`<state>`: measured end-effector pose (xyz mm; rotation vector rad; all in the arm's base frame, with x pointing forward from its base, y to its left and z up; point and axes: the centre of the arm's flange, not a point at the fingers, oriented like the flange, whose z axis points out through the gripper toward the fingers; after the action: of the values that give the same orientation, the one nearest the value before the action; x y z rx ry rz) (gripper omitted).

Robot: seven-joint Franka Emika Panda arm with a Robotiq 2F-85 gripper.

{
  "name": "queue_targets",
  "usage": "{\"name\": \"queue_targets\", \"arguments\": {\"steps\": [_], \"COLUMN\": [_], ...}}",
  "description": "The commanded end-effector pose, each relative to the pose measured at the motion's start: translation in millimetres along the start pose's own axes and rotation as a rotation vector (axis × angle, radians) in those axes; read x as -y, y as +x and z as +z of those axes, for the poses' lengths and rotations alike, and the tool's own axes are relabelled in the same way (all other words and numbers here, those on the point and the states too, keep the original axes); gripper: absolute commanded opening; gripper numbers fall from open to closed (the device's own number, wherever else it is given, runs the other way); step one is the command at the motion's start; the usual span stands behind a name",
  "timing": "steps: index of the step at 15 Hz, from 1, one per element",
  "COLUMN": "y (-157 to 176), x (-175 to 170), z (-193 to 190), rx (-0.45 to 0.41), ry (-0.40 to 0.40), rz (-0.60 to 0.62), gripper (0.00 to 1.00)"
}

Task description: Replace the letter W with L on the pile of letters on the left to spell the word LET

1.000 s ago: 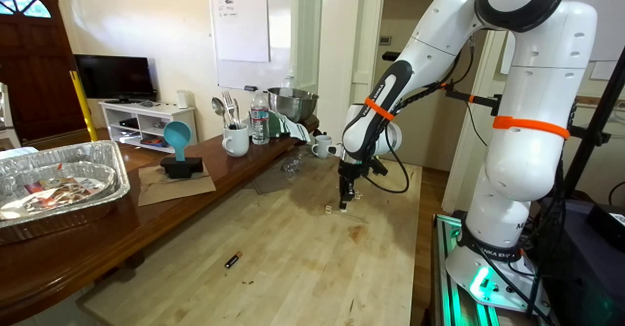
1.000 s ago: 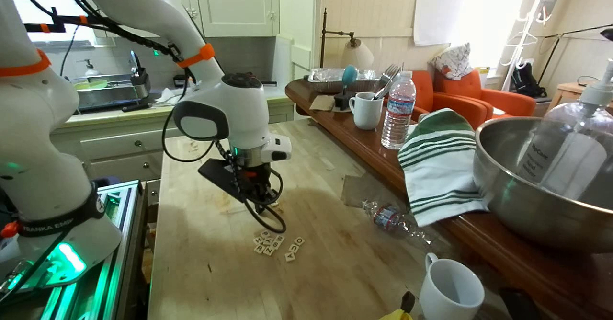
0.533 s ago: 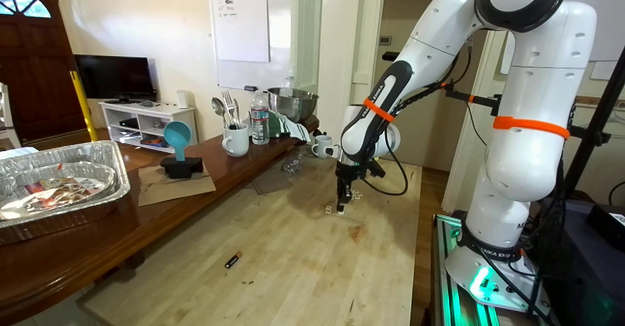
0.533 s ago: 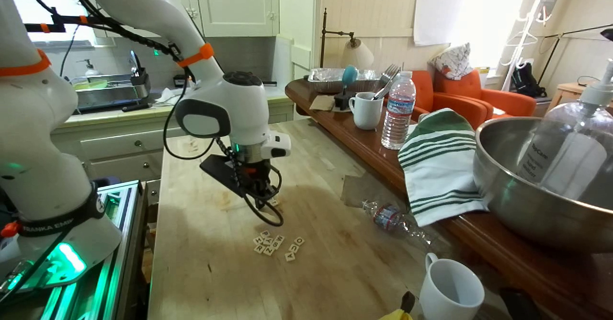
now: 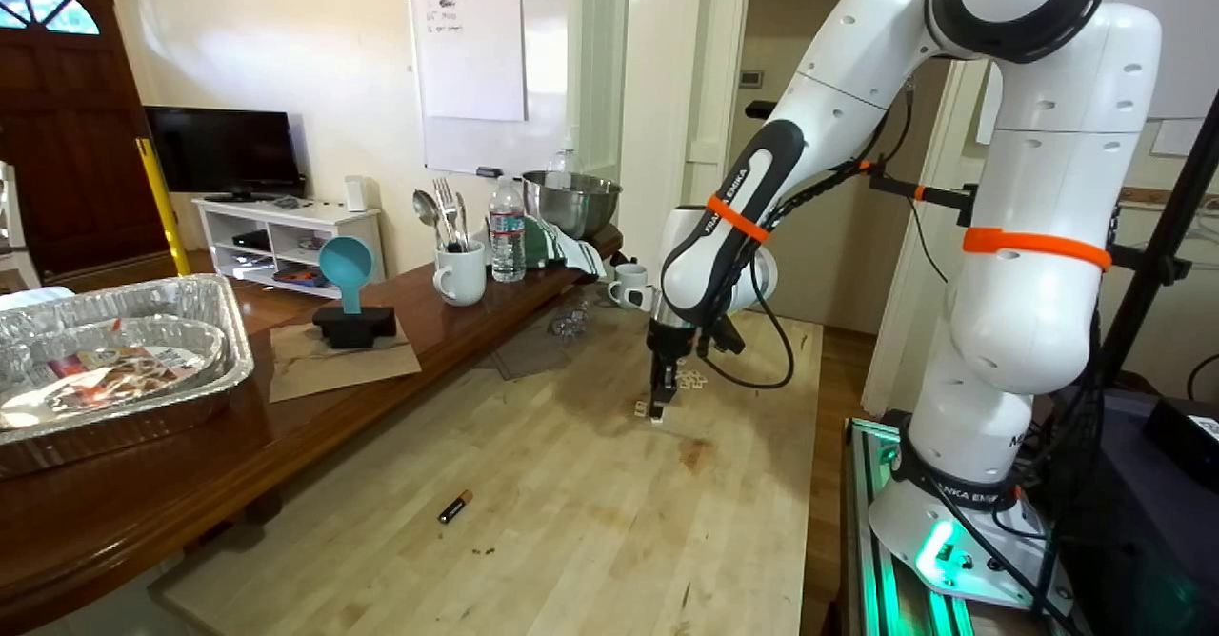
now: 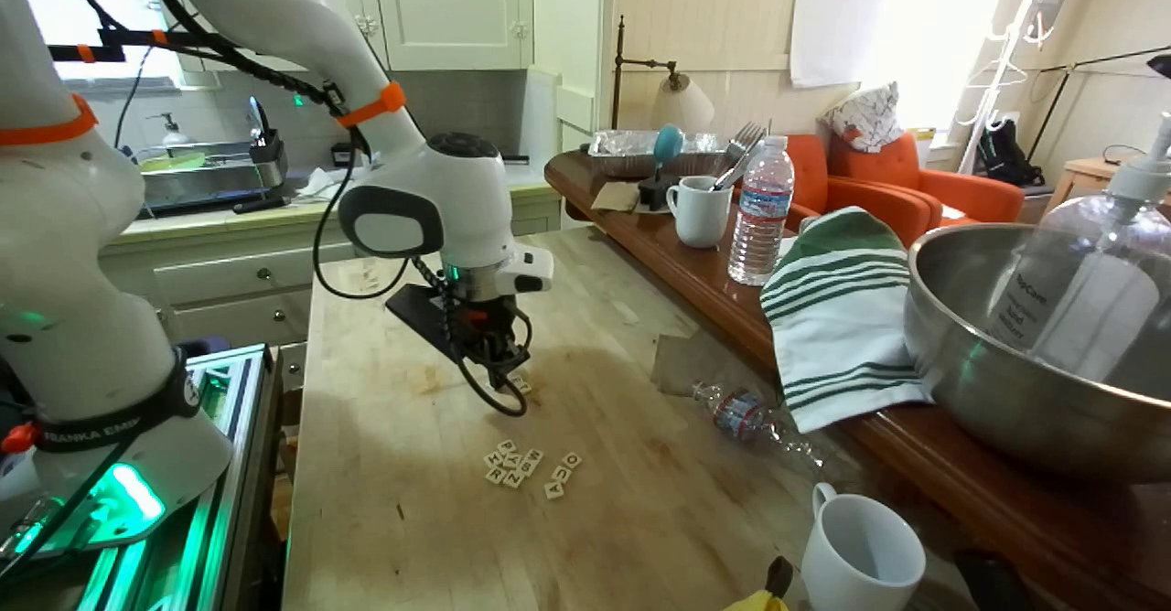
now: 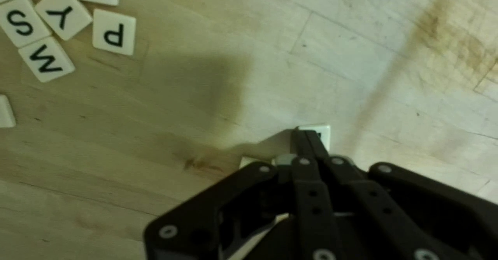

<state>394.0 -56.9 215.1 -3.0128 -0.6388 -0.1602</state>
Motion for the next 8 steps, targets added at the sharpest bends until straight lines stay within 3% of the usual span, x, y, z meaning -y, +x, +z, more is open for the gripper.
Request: {"name": "queue_targets", "arguments": {"steps": [1, 8], "y": [-32.5, -22.9], "x": [40.3, 47.6], "z": [7.0, 11.1], "rx": [0.013, -0.015], "ry": [-0.012, -0.035], "rz": [0.033, 0.094], "gripper": [0.00, 0.00]}}
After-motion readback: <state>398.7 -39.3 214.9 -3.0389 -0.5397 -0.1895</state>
